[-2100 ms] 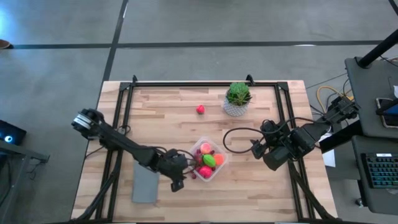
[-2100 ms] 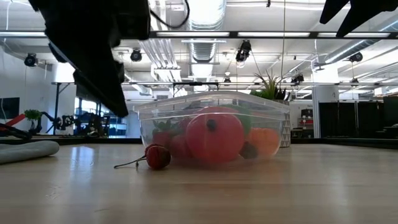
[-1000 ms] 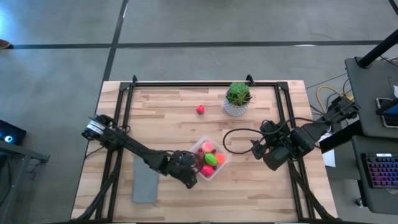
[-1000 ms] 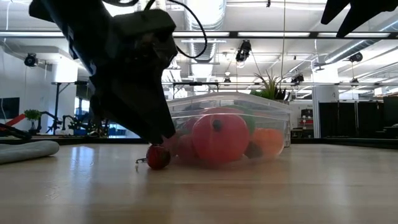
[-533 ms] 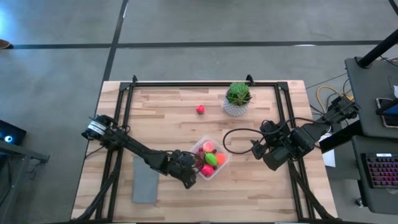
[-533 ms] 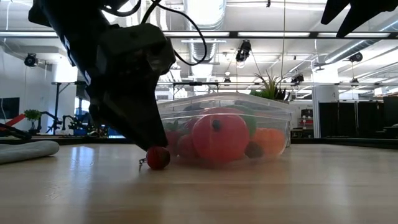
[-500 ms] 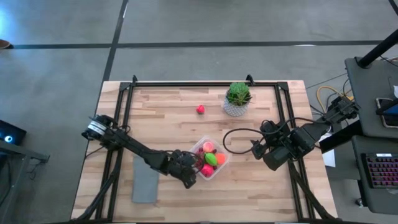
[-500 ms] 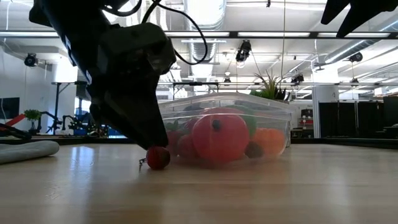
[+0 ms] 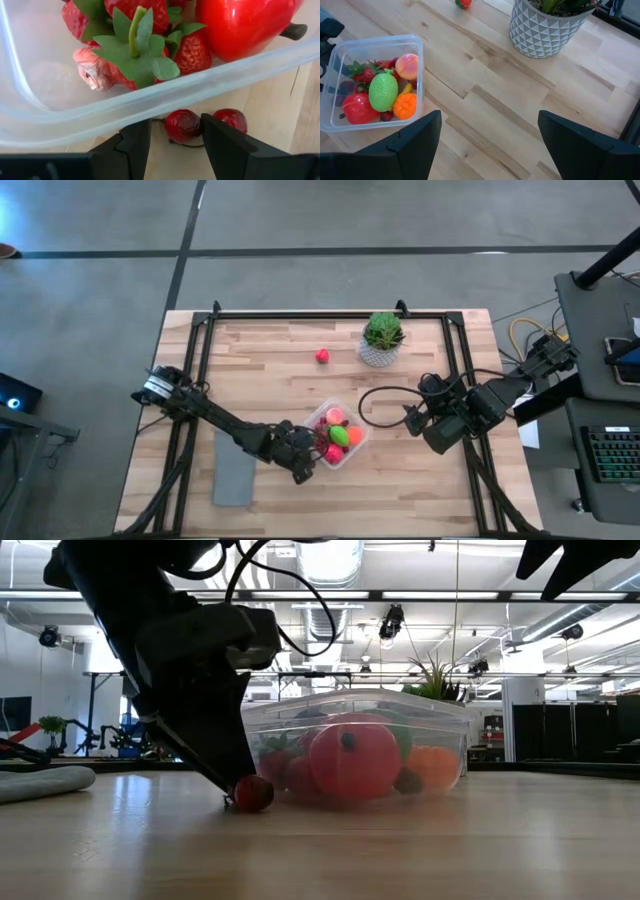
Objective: Pick and placing Produce into tupperware
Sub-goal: Put the red cherry into the transparent bin
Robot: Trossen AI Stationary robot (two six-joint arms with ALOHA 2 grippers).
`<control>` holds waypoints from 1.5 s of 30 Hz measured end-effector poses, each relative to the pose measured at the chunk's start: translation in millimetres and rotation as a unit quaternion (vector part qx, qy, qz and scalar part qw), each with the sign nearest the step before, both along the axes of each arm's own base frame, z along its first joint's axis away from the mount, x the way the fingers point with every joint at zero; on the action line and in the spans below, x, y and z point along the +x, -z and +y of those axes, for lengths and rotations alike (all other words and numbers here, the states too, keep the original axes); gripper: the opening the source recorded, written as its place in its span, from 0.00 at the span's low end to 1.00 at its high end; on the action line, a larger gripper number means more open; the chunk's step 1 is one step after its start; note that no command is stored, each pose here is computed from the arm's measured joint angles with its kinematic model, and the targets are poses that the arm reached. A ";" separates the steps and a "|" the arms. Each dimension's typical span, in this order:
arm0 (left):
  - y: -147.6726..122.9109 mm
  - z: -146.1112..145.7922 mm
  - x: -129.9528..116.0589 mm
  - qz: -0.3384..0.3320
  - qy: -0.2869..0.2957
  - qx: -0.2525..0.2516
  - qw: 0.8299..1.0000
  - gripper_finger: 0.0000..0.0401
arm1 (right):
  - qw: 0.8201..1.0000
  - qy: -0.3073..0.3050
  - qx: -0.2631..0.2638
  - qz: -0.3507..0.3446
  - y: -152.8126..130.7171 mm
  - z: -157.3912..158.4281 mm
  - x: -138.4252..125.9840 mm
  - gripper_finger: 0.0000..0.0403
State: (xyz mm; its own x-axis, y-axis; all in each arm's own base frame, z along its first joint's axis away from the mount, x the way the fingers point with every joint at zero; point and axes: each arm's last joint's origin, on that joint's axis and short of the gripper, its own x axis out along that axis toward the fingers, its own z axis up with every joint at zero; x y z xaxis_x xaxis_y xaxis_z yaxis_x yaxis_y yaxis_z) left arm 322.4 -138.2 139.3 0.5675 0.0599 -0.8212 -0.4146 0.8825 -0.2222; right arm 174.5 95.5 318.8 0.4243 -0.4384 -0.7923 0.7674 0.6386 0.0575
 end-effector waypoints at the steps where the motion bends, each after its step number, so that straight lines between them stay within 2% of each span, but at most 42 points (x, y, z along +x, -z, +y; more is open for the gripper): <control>1: 0.0 0.1 0.0 0.000 -0.001 0.001 1.000 0.40 | 1.000 0.000 0.000 0.000 -0.1 0.0 -0.1 0.81; 15: -0.3 0.7 -0.4 0.005 0.012 0.014 1.000 0.17 | 1.000 0.000 0.000 0.000 -0.1 -0.1 -0.1 0.81; 26: -3.2 -0.2 1.0 -0.001 0.020 0.014 1.000 0.15 | 1.000 0.000 0.000 0.000 -0.1 0.0 -0.1 0.81; 33: -15.4 0.4 -4.9 0.000 0.024 0.016 1.000 0.15 | 1.000 0.000 0.000 0.000 0.0 0.0 -0.1 0.81; 36: -26.6 -1.2 -14.2 0.010 0.030 0.016 0.999 0.15 | 1.000 0.000 0.000 0.000 0.0 0.0 -0.1 0.81; 42: -66.2 -2.2 -30.8 -0.032 0.047 0.005 0.998 0.15 | 1.000 -0.001 -0.004 0.004 0.2 -0.5 -0.7 0.81; 45: -84.9 3.2 -31.8 -0.078 0.056 0.036 0.995 0.15 | 1.000 -0.001 -0.006 0.007 0.4 -0.9 -1.2 0.81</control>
